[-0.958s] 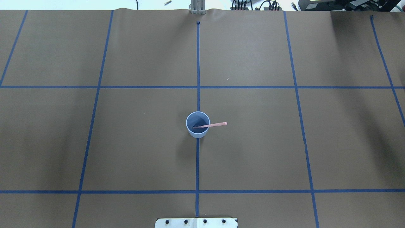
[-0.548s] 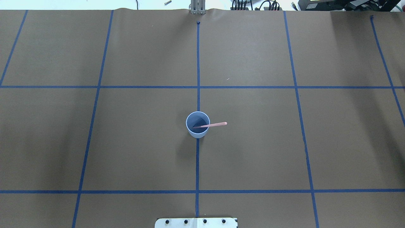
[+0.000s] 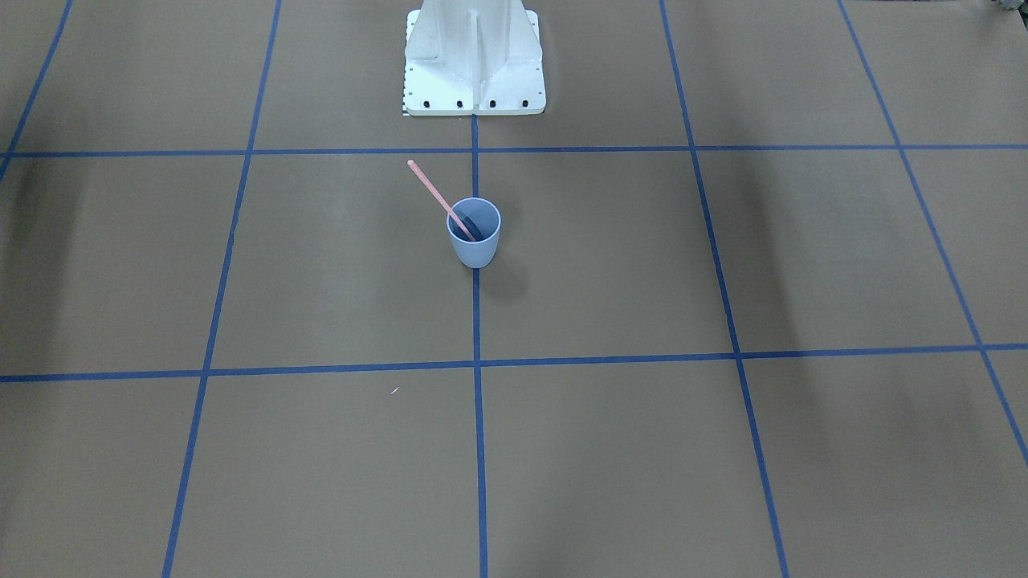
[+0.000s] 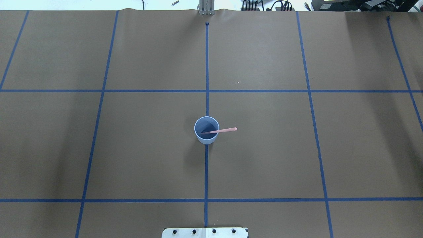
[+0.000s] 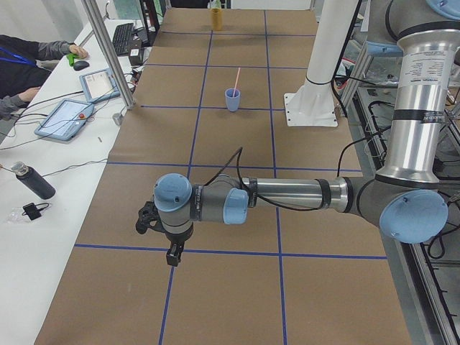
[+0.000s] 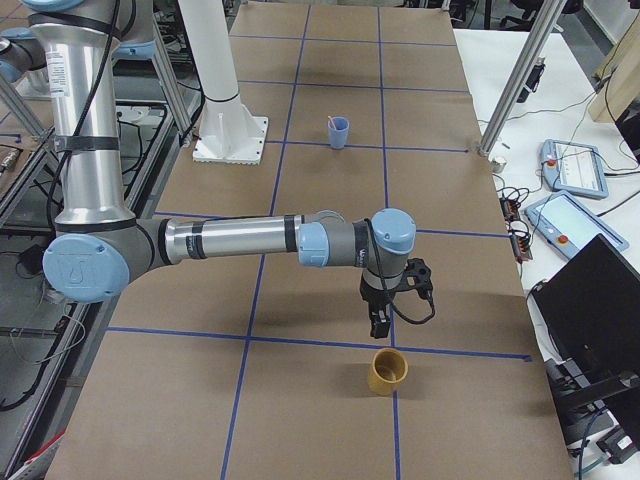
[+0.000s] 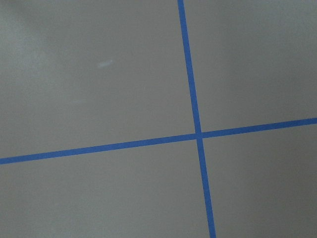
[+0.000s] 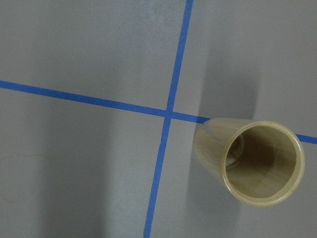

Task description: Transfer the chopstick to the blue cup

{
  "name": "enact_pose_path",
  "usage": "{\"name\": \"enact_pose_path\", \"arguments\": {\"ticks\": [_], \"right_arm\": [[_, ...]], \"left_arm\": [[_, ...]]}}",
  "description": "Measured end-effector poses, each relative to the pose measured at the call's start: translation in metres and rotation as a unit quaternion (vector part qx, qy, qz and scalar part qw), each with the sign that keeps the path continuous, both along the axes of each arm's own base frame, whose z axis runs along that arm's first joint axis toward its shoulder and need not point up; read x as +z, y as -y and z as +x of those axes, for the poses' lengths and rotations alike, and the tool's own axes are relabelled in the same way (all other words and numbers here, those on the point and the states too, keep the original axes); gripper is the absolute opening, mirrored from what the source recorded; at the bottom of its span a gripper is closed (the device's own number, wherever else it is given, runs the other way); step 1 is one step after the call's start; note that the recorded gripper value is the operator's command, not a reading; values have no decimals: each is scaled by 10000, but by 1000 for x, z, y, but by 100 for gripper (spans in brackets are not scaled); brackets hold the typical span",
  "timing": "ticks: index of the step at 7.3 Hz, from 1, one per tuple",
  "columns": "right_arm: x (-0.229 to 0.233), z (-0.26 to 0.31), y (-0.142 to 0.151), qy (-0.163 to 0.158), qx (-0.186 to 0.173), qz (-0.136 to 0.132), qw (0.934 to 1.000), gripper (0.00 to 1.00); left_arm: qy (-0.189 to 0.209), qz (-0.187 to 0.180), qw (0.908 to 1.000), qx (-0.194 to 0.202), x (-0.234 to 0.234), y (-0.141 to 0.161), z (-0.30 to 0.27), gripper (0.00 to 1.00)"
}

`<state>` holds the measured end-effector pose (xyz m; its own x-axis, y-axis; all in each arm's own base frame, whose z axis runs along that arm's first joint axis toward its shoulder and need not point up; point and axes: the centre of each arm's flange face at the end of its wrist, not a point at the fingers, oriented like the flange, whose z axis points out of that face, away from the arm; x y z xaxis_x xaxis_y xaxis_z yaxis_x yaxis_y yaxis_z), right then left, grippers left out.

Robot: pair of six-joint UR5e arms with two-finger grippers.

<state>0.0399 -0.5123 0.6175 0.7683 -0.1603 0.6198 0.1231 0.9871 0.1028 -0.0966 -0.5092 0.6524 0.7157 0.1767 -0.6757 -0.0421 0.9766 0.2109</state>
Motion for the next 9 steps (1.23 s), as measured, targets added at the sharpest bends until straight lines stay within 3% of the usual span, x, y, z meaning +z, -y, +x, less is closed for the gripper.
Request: {"name": "enact_pose_path", "arguments": {"ticks": [9], "right_arm": [[-1,0,0,2,16,-2,10000,100]], "left_arm": [[-23,-23,10000,-23,7,-8,1,98]]}}
